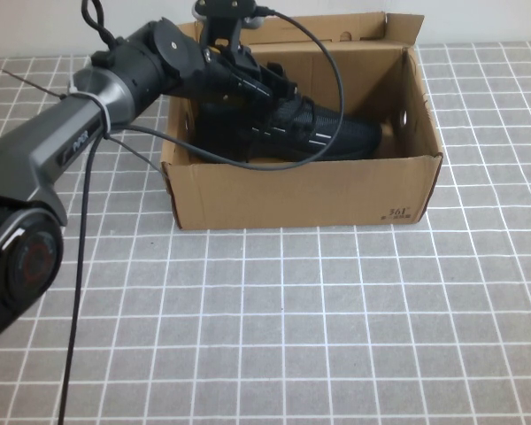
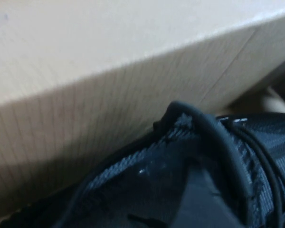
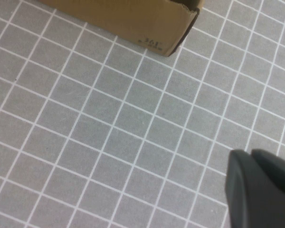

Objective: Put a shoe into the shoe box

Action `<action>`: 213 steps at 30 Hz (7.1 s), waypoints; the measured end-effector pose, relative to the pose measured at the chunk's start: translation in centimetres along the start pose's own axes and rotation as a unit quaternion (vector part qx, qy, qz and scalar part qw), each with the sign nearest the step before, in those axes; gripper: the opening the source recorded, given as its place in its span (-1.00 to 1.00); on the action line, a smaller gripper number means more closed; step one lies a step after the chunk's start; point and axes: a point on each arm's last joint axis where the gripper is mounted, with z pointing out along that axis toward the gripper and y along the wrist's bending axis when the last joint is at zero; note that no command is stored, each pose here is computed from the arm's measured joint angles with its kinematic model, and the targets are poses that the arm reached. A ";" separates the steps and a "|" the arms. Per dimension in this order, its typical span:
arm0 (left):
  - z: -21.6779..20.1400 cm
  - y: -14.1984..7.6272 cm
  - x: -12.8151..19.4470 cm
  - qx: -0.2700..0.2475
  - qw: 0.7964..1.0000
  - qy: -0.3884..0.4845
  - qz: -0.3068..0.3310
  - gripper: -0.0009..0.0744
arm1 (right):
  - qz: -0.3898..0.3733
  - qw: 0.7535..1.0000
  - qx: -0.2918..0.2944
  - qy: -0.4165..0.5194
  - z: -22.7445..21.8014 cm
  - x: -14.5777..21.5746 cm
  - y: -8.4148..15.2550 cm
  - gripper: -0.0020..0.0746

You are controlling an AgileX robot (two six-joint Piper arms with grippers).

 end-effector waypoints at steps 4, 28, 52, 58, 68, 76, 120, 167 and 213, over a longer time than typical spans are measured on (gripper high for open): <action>0.7 0.1 0.6 0.003 1.000 0.007 -0.009 -0.27 | 0.000 1.000 -0.001 0.001 0.0 0.0 0.0 -0.99; 1.3 0.5 -0.1 0.006 0.994 -0.068 -0.084 -0.98 | 0.001 1.000 -0.005 0.003 0.0 0.0 0.1 -0.99; 2.3 -0.4 1.5 0.067 0.996 -0.022 -0.050 -0.13 | -0.007 1.000 -0.013 0.005 0.0 0.1 0.2 -0.99; 1.0 -0.6 0.6 0.060 0.998 -0.017 -0.007 0.10 | -0.007 1.000 -0.013 0.005 0.0 0.1 0.2 -0.99; -6.0 -2.3 -4.9 0.038 0.994 -0.071 0.070 0.13 | -0.007 1.000 -0.013 0.005 0.0 0.1 0.2 -0.99; -13.0 -5.3 -7.6 0.092 0.988 -0.062 0.102 -0.65 | -0.009 1.000 -0.018 0.006 0.0 0.1 0.3 -0.99; -42.6 -11.6 21.9 -0.160 0.917 -0.350 0.103 -0.98 | 0.067 0.904 -0.183 -0.380 -7.9 17.4 -2.6 -0.99; -33.7 -9.5 32.8 -0.140 0.979 -0.122 0.080 -0.98 | 0.169 0.869 0.057 -0.462 7.7 24.0 -2.9 -0.99; -33.7 -9.5 32.8 -0.140 0.980 -0.121 0.080 -0.98 | 0.135 0.940 -0.011 -0.312 9.9 26.1 -1.3 -0.99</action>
